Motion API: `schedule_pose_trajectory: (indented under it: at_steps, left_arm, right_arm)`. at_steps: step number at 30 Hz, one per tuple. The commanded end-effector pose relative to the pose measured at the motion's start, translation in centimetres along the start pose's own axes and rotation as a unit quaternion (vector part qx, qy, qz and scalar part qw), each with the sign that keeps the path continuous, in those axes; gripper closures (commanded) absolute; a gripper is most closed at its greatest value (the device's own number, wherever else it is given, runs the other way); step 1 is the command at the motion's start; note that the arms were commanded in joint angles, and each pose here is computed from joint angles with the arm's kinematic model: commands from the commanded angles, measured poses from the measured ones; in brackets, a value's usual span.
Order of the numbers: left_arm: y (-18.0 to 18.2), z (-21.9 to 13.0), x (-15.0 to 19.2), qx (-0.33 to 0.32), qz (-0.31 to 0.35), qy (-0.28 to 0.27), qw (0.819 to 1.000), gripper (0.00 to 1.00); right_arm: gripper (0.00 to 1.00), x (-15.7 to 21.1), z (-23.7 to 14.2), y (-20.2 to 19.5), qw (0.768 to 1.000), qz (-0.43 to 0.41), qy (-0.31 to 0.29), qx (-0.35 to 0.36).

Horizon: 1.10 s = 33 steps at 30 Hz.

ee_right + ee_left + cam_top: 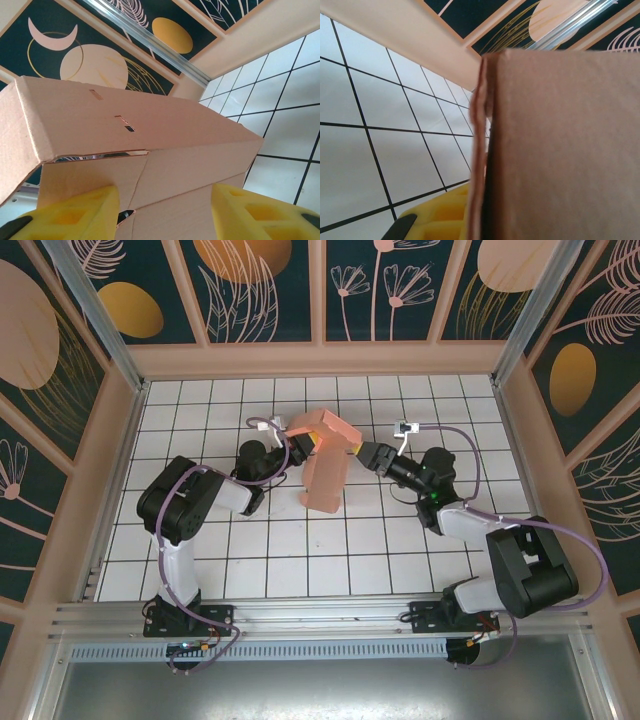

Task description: Fold the paper box

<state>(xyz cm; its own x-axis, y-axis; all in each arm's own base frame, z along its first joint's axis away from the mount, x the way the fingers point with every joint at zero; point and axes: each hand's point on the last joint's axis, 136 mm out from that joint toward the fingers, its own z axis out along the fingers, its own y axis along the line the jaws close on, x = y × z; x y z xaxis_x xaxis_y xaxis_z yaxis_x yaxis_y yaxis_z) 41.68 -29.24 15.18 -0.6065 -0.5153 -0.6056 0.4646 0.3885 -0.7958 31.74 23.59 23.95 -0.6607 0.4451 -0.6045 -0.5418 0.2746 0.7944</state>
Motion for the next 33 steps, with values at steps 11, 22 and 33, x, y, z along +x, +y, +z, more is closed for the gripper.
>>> schedule_pose_trajectory:
  at_steps: [11,22,33]
  left_arm:
    - [0.0,-0.1,0.3,0.003,0.019,0.002,1.0,1.0]
    - [0.8,-0.3,0.3,-0.02,0.033,0.0,0.999,1.0]
    - [1.4,-0.3,0.5,-0.034,0.041,0.005,0.999,1.0]
  right_arm:
    - [0.48,-1.1,3.2,0.9,1.0,-0.02,-0.001,-0.001]
    - [0.79,-0.3,2.6,-1.5,0.996,-0.023,0.017,0.079]
    - [0.99,0.3,2.2,-2.2,0.995,-0.02,0.029,0.095]
